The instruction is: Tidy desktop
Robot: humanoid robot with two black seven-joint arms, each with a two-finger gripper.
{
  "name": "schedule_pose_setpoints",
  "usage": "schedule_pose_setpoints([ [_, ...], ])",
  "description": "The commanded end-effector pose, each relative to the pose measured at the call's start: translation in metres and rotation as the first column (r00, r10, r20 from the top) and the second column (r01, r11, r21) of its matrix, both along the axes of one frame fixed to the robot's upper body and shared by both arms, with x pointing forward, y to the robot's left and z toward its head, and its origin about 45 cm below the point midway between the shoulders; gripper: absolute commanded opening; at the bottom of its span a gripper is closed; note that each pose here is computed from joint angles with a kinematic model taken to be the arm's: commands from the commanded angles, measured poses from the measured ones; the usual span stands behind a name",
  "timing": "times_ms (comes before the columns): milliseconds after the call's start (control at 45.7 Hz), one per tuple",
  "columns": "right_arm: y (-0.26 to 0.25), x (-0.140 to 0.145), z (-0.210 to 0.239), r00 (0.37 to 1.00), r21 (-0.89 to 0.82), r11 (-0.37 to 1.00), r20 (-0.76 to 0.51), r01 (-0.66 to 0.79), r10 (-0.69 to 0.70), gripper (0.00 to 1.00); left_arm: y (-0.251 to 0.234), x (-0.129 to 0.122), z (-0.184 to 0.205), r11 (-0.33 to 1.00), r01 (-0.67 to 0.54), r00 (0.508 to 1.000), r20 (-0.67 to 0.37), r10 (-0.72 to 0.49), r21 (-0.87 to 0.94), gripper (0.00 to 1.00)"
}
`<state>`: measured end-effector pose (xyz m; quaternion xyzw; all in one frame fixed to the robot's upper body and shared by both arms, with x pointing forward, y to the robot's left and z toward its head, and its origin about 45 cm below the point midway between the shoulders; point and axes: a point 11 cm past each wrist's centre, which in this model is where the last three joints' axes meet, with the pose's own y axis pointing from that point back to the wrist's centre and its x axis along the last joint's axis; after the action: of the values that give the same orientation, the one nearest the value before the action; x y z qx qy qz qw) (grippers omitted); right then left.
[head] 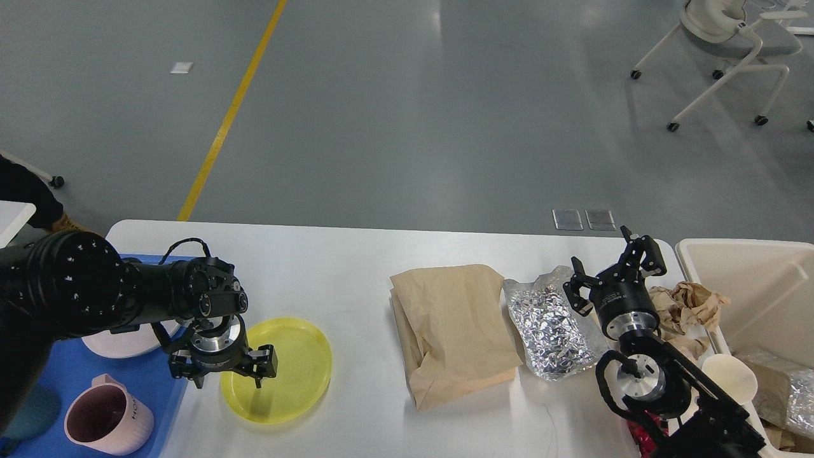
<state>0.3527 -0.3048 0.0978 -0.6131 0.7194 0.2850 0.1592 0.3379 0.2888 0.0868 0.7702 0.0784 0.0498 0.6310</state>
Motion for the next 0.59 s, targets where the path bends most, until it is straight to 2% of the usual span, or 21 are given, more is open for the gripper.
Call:
schedule_pose_setpoints([
  [0, -0.0003, -0.0001, -0.0002, 1.0, -0.001, 1.0, -0.001, 0.001, -0.001, 1.0, 0.0029, -0.0007, -0.0052, 1.0, -0.009, 0.999, 0.031, 0.009, 0.011, 0.88],
  [66, 0.0, 0.0001, 0.0002, 1.0, 0.0, 1.0, 0.001, 0.0, 0.0, 1.0, 0.0033, -0.0016, -0.0068, 1.0, -0.011, 0.999, 0.034, 0.011, 0.011, 0.84],
  [263, -0.0002, -0.0001, -0.0002, 1.0, -0.002, 1.0, 0.0, 0.0, 0.0, 1.0, 0.0038, -0.0062, -0.0116, 1.0, -0.017, 1.0, 0.026, 0.017, 0.008, 0.83],
  [569, -0.0003, -0.0001, -0.0002, 1.0, -0.001, 1.0, -0.001, 0.001, -0.001, 1.0, 0.0048, -0.008, -0.0127, 1.0, -0.025, 0.999, 0.02, 0.025, 0.004, 0.48],
])
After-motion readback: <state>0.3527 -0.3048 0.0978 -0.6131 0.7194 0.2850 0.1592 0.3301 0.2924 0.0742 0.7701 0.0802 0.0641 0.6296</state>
